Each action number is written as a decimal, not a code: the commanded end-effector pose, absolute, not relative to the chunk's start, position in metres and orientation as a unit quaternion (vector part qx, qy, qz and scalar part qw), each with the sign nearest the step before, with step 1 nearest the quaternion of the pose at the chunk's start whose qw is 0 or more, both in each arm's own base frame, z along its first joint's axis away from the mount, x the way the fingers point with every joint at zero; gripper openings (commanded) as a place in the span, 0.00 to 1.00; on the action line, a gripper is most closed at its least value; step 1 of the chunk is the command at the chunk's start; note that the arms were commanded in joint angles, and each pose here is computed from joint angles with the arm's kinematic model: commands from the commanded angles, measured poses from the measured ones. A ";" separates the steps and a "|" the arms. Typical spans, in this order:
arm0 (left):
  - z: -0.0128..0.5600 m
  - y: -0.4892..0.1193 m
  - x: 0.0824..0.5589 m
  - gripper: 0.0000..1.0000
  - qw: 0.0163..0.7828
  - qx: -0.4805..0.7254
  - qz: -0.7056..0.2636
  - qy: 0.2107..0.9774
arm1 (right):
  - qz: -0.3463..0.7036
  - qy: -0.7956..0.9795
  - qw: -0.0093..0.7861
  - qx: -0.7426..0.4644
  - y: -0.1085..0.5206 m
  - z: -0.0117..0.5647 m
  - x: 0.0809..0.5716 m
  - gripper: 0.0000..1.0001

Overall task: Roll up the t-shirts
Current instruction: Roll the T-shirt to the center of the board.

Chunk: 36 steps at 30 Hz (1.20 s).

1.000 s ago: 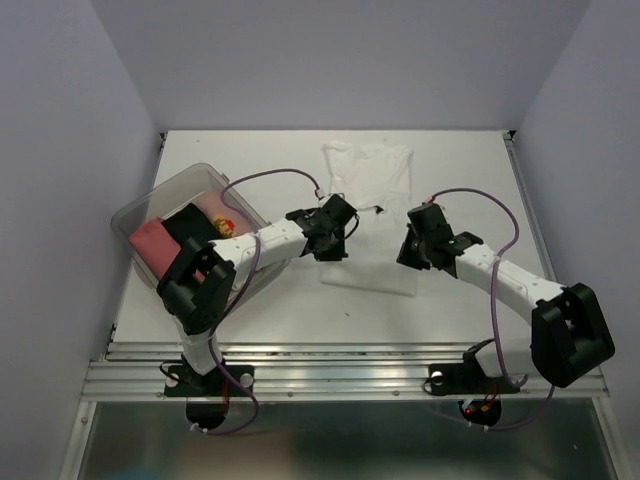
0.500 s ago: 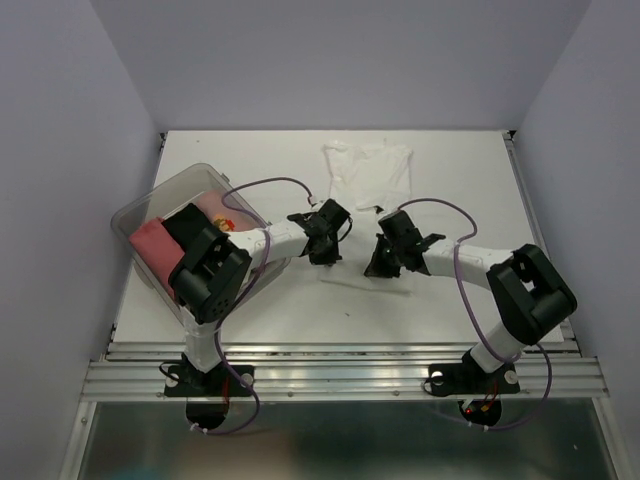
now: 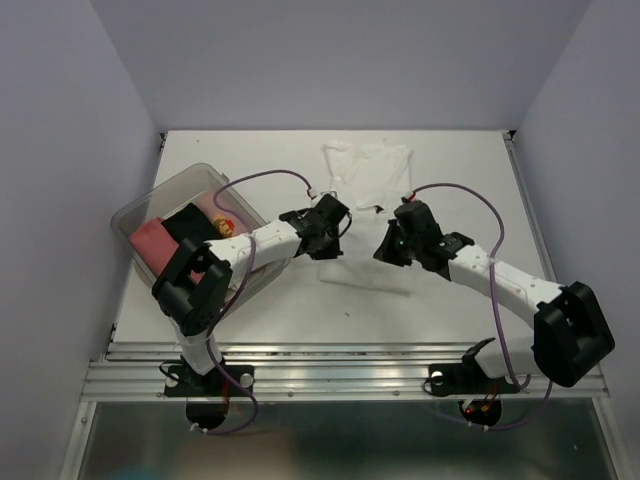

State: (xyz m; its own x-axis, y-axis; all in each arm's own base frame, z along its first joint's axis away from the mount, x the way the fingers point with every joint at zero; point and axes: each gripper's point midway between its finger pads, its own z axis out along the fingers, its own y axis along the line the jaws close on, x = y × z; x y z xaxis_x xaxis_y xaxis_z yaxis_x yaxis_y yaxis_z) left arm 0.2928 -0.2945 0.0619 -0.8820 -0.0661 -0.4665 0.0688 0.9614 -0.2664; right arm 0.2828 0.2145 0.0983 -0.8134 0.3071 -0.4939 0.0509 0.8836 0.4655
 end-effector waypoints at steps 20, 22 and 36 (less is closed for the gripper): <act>0.063 -0.296 0.284 0.00 0.262 0.034 -0.097 0.959 | 0.085 0.935 0.318 0.133 0.138 0.087 0.280 0.02; 0.069 -0.291 0.289 0.00 0.268 0.026 -0.099 0.958 | 0.089 0.929 0.331 0.141 0.131 0.099 0.284 0.02; 0.018 -0.277 0.298 0.00 0.237 0.005 -0.073 0.969 | 0.049 0.949 0.267 0.158 0.115 0.029 0.274 0.01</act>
State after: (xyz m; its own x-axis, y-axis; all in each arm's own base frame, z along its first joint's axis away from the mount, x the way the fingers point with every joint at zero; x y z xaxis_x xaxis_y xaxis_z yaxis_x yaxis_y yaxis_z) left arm 0.3058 -0.2855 0.0423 -0.8738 -0.0483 -0.4839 0.0493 0.9811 -0.1870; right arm 0.2736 0.1203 0.0528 -0.7989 0.3276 -0.5044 0.2525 0.9438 0.2131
